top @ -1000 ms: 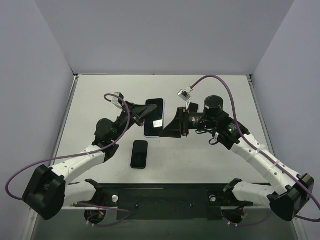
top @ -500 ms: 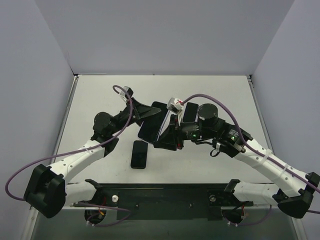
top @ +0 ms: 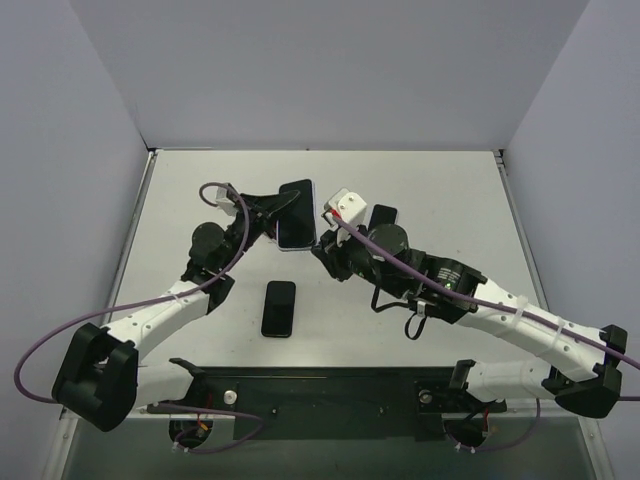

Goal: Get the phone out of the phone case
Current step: Remove the phone case from the phone.

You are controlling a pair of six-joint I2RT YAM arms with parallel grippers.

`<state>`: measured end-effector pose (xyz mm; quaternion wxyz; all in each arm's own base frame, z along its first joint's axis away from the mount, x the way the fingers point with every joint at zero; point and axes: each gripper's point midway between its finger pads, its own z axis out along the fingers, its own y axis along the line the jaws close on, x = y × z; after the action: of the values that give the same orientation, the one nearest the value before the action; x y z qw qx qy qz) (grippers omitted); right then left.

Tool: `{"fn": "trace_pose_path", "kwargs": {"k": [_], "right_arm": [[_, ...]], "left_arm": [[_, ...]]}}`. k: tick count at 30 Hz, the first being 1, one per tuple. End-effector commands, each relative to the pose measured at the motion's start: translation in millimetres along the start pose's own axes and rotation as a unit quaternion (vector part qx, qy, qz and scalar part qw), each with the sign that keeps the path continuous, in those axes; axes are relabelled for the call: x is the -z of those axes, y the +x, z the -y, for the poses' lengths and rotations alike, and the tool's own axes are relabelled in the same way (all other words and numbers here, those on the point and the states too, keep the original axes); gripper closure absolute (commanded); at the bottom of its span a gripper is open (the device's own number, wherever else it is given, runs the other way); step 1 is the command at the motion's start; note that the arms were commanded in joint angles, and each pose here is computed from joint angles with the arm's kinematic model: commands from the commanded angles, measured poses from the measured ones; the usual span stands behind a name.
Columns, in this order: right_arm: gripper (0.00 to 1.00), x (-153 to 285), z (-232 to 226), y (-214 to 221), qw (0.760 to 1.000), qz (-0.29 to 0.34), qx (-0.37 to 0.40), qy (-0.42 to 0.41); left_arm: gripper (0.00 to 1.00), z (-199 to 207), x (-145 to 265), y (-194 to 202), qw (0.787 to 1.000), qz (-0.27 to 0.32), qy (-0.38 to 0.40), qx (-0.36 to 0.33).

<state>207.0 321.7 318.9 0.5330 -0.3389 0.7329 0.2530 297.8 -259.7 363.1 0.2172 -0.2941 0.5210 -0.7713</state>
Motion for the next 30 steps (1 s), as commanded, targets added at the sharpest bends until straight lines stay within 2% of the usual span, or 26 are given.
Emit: {"fn": "trace_pose_path", "kwargs": {"k": [1, 2, 3, 4, 5, 6, 7, 10, 11, 12, 13, 15, 16, 18, 21, 25, 28, 30], "right_arm": [[1.0, 11, 111, 42, 0.959, -0.025, 0.011, 0.283], [1.0, 11, 101, 45, 0.969, -0.027, -0.014, 0.244], [1.0, 5, 71, 44, 0.987, -0.024, -0.089, 0.133], [0.99, 7, 56, 38, 0.983, -0.011, -0.16, 0.091], [0.92, 10, 31, 28, 0.981, 0.004, -0.193, 0.004], [0.87, 10, 15, 29, 0.969, 0.001, -0.244, -0.038], [0.72, 16, 3, 21, 0.962, 0.01, -0.262, -0.08], [0.57, 28, -27, 7, 0.922, 0.018, -0.345, -0.175], [0.5, 36, -31, -14, 0.911, 0.058, -0.354, -0.203], [0.4, 40, -36, -14, 0.896, 0.059, -0.38, -0.221], [0.37, 52, -38, -35, 0.887, 0.102, -0.378, -0.243], [0.34, 60, -41, -48, 0.873, 0.131, -0.387, -0.268], [0.32, 59, -39, -49, 0.873, 0.136, -0.387, -0.264], [0.32, 49, -30, -35, 0.897, 0.121, -0.361, -0.223], [0.32, 39, -19, -30, 0.917, 0.125, -0.327, -0.188], [0.33, 28, -7, -32, 0.935, 0.144, -0.288, -0.146], [0.35, 25, -11, -39, 0.94, 0.149, -0.266, -0.151], [0.37, 22, -11, -37, 0.952, 0.144, -0.235, -0.136]], "left_arm": [[1.0, 63, 22, 45, 0.992, -0.059, 0.107, 0.033], [1.0, 65, 22, 38, 0.991, -0.038, 0.124, 0.018], [1.0, 71, 23, 34, 0.989, -0.029, 0.146, 0.009], [1.0, 70, 23, 28, 0.988, -0.012, 0.155, -0.007], [1.0, 70, 21, 26, 0.986, -0.008, 0.164, -0.013], [1.0, 71, 20, 22, 0.985, 0.004, 0.173, -0.024], [1.0, 71, 19, 23, 0.983, 0.004, 0.183, -0.03], [1.0, 74, 17, 18, 0.977, 0.032, 0.204, -0.052], [1.0, 74, 16, 13, 0.975, 0.054, 0.206, -0.061], [1.0, 73, 18, 16, 0.974, 0.059, 0.207, -0.066], [1.0, 74, 18, 9, 0.971, 0.091, 0.209, -0.074], [1.0, 69, 18, 7, 0.97, 0.122, 0.195, -0.077], [1.0, 69, 17, 9, 0.971, 0.126, 0.19, -0.07], [1.0, 64, 13, 7, 0.973, 0.137, 0.175, -0.052], [1.0, 67, 16, 5, 0.968, 0.158, 0.194, 0.002], [1.0, 66, 14, 2, 0.96, 0.164, 0.22, 0.047], [1.0, 68, 14, 3, 0.954, 0.155, 0.244, 0.074], [1.0, 64, 11, 5, 0.954, 0.154, 0.246, 0.08]]}}
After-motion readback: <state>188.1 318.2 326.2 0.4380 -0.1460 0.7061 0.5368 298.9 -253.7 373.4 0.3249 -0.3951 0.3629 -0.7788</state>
